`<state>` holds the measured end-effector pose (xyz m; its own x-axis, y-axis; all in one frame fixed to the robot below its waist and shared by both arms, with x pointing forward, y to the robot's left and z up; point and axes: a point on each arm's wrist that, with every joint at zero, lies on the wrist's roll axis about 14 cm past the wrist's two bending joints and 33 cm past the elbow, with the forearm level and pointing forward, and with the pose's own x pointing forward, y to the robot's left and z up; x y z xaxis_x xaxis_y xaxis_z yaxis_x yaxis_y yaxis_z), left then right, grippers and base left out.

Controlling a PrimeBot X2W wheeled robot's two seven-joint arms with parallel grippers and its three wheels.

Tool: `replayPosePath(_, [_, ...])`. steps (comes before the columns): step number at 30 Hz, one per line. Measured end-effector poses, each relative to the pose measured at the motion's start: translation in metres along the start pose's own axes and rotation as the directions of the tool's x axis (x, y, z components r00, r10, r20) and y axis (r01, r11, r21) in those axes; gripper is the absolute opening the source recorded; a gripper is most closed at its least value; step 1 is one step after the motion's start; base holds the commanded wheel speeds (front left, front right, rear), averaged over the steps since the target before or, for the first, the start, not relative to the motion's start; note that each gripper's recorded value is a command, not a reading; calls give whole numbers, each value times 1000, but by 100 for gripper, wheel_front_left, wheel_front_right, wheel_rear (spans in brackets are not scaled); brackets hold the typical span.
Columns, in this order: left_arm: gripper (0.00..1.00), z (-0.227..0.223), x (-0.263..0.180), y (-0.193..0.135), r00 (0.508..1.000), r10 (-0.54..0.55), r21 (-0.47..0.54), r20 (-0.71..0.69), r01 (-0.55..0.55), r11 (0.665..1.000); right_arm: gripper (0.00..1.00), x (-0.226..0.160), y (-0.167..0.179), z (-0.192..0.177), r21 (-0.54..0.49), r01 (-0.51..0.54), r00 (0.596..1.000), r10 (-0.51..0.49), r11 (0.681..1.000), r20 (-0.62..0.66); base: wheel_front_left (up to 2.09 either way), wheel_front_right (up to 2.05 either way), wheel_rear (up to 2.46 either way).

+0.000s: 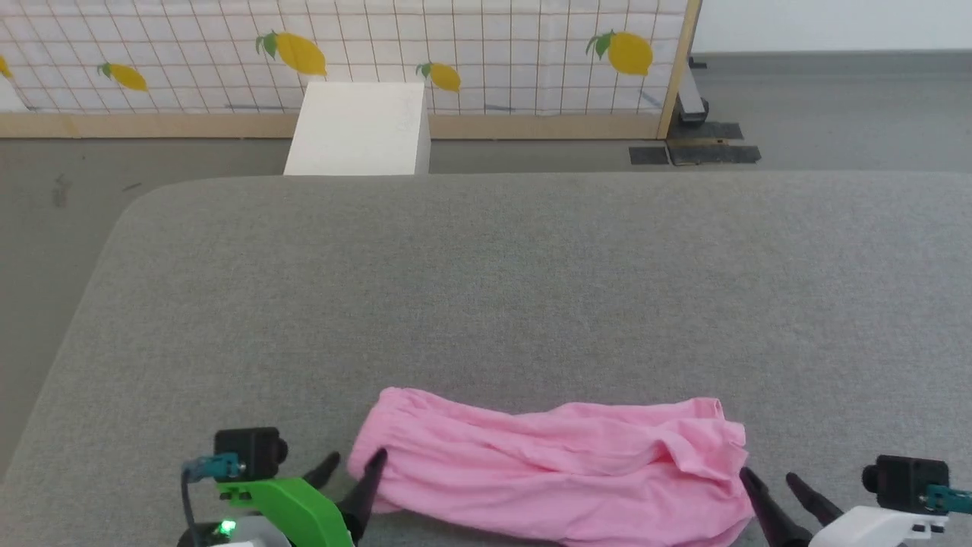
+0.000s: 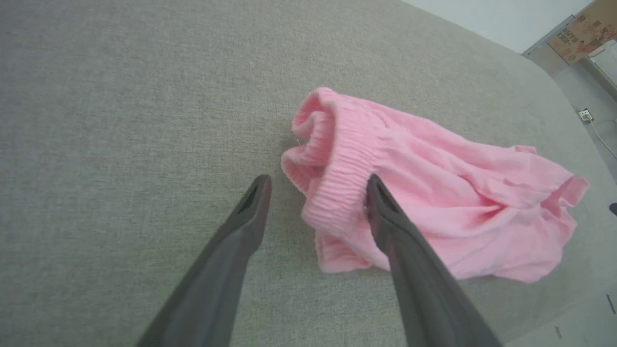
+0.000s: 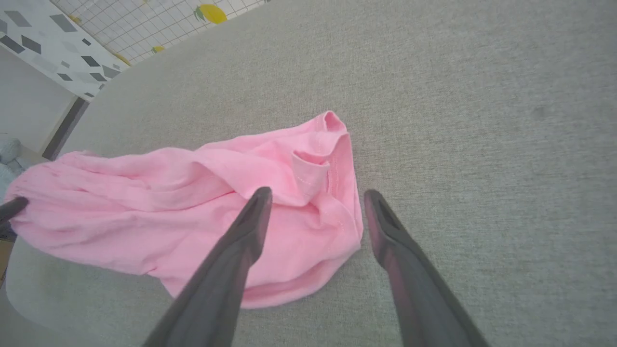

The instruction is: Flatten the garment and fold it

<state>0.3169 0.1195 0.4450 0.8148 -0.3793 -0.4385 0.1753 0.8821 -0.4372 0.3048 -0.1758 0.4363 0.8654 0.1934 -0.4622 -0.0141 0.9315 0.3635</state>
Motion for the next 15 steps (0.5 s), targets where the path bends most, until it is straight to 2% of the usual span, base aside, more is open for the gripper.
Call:
replayPosePath(6, [100,40,-12,12,974,72,87,214,-92,992,100,-4,-2,16,-37,16,999,-14,999,39,0,0,0])
replayPosePath(10, [100,68,-23,17,934,97,140,344,-154,978,100,-6,-7,26,-67,30,999,-28,997,29,0,0,0])
replayPosePath(15, [100,107,-44,20,859,107,224,502,-248,943,100,-9,-16,31,-115,43,999,-46,992,-27,0,0,0])
